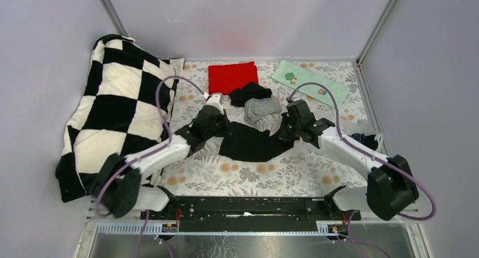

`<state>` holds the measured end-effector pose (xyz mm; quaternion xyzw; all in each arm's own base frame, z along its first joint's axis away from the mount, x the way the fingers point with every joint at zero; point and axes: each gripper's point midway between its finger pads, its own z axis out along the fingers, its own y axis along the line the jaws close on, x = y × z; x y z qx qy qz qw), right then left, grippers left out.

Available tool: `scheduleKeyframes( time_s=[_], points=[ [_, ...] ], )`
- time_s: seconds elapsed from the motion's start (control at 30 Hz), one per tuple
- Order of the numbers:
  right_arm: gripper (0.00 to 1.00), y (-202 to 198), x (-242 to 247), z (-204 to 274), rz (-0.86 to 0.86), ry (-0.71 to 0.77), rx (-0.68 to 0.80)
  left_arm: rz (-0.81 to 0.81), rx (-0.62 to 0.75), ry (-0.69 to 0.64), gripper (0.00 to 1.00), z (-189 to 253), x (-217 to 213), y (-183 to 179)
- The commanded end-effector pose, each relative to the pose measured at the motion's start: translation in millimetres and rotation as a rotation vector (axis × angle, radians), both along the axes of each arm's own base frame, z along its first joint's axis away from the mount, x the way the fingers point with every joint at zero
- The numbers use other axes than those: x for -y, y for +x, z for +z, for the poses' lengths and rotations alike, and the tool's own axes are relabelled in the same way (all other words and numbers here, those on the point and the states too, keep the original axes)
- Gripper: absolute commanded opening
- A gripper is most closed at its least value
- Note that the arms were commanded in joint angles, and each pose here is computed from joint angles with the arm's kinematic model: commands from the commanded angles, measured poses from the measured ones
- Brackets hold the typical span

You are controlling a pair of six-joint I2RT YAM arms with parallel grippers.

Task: Roll the underwear
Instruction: Flatten out the underwear at the center of the board.

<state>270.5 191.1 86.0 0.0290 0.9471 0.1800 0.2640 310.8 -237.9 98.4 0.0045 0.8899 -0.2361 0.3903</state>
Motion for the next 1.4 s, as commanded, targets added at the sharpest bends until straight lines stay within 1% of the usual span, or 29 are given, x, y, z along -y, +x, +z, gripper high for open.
scheduleKeyframes(
  time_s=[0.0,0.1,0.17,0.2,0.23,0.3,0.33,0.4,0.47,0.53,0.67,0.77,0.83,0.87,1.0,1.03,1.07,1.1,1.13,1.17,1.2,1.33,1.37],
  points=[
    [0.05,-34,5,10,0.057,0.046,-0.036,-0.142,0.000,-0.105,0.00,18,9,-54],
    [0.07,-60,15,4,0.046,0.060,-0.083,-0.219,-0.009,-0.177,0.00,22,12,-98],
    [0.11,-81,25,-5,0.032,0.051,-0.132,-0.271,-0.041,-0.218,0.00,17,13,-130],
    [0.16,-90,30,-9,0.020,0.048,-0.156,-0.298,-0.057,-0.238,0.00,15,14,-145],
    [0.24,-99,34,-12,0.010,0.050,-0.178,-0.317,-0.068,-0.263,0.00,14,14,-160],
    [0.48,-113,37,-13,-0.005,0.077,-0.192,-0.341,-0.117,-0.280,0.00,3,13,-184],
    [0.53,-118,39,-13,-0.013,0.085,-0.194,-0.344,-0.150,-0.287,0.00,-2,14,-196],
    [0.59,-120,44,-9,-0.048,0.099,-0.171,-0.317,-0.188,-0.290,0.01,-11,9,-207],
    [0.62,-119,48,-5,-0.078,0.105,-0.133,-0.296,-0.210,-0.305,0.04,-16,5,-212],
    [0.62,-116,52,-2,-0.105,0.104,-0.105,-0.273,-0.212,-0.312,0.04,-17,0,-213],
    [0.62,-113,54,-1,-0.125,0.103,-0.090,-0.197,-0.227,-0.233,0.02,-26,-21,-211],
    [0.63,-110,58,0,-0.145,0.086,-0.078,-0.143,-0.271,-0.172,0.01,-35,-36,-214],
    [0.65,-107,58,2,-0.149,0.083,-0.069,-0.128,-0.291,-0.161,0.01,-38,-39,-217],
    [0.69,-106,58,1,-0.151,0.076,-0.079,-0.114,-0.306,-0.156,0.02,-42,-42,-218],
    [0.71,-105,59,1,-0.151,0.034,-0.117,-0.047,-0.389,-0.134,0.03,-61,-51,-226],
    [0.71,-104,59,3,-0.157,0.034,-0.115,-0.028,-0.405,-0.121,0.08,-65,-53,-226],
    [0.71,-100,62,4,-0.177,0.019,-0.101,-0.002,-0.412,-0.109,0.20,-67,-56,-225],
    [0.72,-97,64,5,-0.191,0.017,-0.087,0.033,-0.416,-0.085,0.36,-68,-61,-223],
    [0.73,-95,64,6,-0.196,0.018,-0.077,0.060,-0.409,-0.068,0.48,-67,-65,-220],
    [0.75,-92,63,7,-0.200,0.018,-0.070,0.087,-0.388,-0.057,0.58,-61,-67,-214],
    [0.76,-89,63,8,-0.201,0.011,-0.065,0.118,-0.367,-0.050,0.67,-54,-70,-208],
    [0.81,-75,65,7,-0.196,-0.049,-0.054,0.221,-0.249,-0.064,0.89,-21,-77,-182],
    [0.82,-70,67,7,-0.198,-0.072,-0.051,0.245,-0.221,-0.068,0.92,-15,-79,-176]
  ],
)
